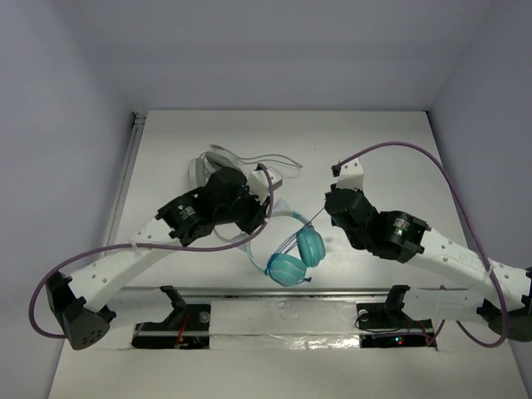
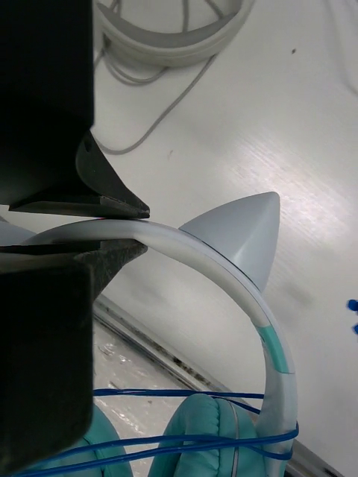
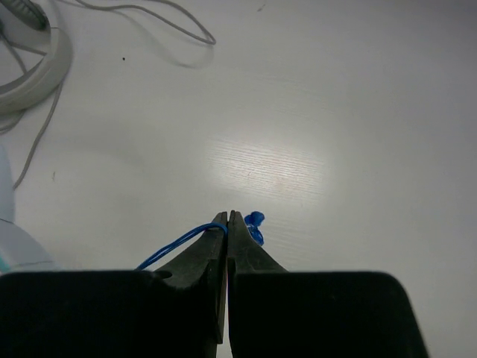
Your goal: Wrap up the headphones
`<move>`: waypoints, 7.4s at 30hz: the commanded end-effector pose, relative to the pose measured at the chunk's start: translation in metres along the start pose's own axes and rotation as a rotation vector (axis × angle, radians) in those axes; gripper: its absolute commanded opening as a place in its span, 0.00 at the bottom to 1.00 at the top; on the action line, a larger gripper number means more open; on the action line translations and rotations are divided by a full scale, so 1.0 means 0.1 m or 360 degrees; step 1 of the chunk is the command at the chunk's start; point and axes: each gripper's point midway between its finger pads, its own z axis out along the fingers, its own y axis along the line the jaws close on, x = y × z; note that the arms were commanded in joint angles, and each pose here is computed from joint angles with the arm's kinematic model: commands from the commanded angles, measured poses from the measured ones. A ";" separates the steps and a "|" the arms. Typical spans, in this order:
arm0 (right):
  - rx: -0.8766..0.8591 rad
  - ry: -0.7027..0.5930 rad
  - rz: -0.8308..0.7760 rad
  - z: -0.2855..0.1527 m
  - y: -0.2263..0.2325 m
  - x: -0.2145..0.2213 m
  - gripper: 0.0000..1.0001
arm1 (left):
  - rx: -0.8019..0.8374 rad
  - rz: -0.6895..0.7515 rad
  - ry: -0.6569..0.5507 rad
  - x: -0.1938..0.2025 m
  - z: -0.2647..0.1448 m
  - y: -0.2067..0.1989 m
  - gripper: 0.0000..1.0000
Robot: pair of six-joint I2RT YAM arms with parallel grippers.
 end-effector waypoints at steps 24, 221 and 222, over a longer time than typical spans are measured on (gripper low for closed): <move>-0.0748 -0.0593 0.0835 -0.05 0.40 -0.38 0.21 | 0.0414 -0.0163 -0.1099 -1.94 -1.07 -0.22 0.00; -0.0013 -0.0721 0.1538 -0.83 -1.22 -0.49 0.98 | -0.0712 -0.0768 -0.1049 -0.99 0.25 0.51 0.99; -0.0029 -0.0739 0.1555 -0.87 -1.24 -0.53 1.00 | -0.0738 -0.0791 -0.1076 -0.99 0.13 0.55 0.99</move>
